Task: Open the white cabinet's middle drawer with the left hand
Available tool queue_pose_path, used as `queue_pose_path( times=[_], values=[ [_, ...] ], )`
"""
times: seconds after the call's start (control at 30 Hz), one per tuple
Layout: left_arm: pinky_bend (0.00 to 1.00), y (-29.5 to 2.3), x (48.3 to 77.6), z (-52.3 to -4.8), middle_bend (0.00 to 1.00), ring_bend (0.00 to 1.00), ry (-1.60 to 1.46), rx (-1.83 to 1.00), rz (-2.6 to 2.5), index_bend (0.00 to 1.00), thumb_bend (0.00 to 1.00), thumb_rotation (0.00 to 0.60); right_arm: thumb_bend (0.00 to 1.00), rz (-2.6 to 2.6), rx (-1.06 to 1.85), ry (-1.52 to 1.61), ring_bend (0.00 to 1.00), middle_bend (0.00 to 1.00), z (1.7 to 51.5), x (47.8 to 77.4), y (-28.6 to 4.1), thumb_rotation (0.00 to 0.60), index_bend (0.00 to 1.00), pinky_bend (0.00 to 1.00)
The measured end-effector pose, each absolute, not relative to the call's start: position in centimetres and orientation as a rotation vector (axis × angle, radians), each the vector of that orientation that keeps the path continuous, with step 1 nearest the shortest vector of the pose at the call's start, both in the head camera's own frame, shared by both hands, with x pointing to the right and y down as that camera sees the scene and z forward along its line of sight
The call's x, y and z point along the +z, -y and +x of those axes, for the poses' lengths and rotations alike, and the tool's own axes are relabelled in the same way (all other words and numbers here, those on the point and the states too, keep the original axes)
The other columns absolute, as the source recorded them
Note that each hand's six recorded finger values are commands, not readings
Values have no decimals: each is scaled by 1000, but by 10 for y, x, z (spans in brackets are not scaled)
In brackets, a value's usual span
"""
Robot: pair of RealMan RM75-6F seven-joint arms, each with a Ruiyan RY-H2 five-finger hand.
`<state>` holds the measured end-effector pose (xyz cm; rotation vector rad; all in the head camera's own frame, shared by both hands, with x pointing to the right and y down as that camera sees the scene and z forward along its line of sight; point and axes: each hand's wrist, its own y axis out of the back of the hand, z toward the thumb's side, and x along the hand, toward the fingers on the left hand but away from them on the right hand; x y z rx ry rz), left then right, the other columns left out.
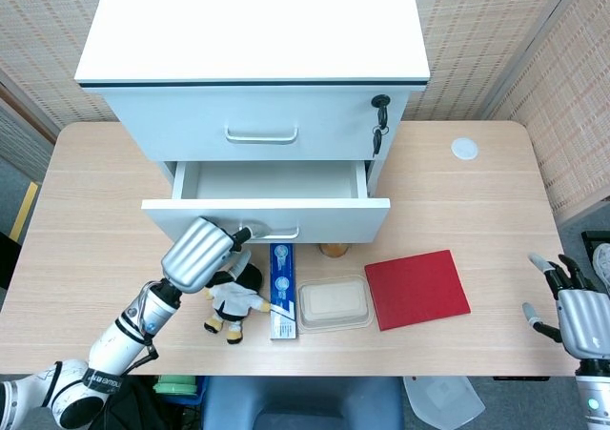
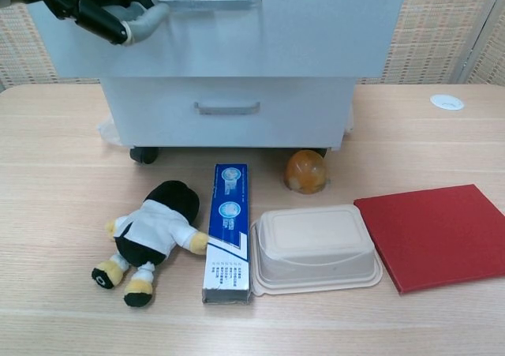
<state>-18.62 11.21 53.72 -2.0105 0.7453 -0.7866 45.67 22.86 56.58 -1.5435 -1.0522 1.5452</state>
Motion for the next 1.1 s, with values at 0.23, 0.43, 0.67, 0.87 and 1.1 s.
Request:
queue_pose_path(
  times=[0.23, 0.43, 0.67, 0.87, 1.1],
  values=[
    [1000, -120, 532, -187, 935, 1000, -741, -778, -2021, 311, 580, 600, 275, -1546, 1544, 1053, 195, 251, 456, 566, -229, 600, 162, 320],
    [1000, -126, 528, -188, 935, 1000, -728, -770, -2021, 313, 580, 600, 275, -1546, 1546, 1051, 195, 251, 456, 566, -230, 600, 162, 320],
    [1000, -132, 525, -190, 935, 1000, -721, -774, -2019, 314, 580, 600, 274, -1545, 1549, 1053, 195, 250, 457, 566, -230, 600, 162, 320],
    [1000, -137, 522, -193, 935, 1000, -720, -780, -2015, 315, 580, 600, 275, -1545, 1547, 1054, 195, 250, 457, 566, -230, 600, 162, 320],
    [1000, -143, 516, -195, 935, 1000, -721, -780, -2005, 318, 580, 600, 275, -1547, 1546, 1055, 195, 251, 457, 567, -231, 600, 162, 320]
  ],
)
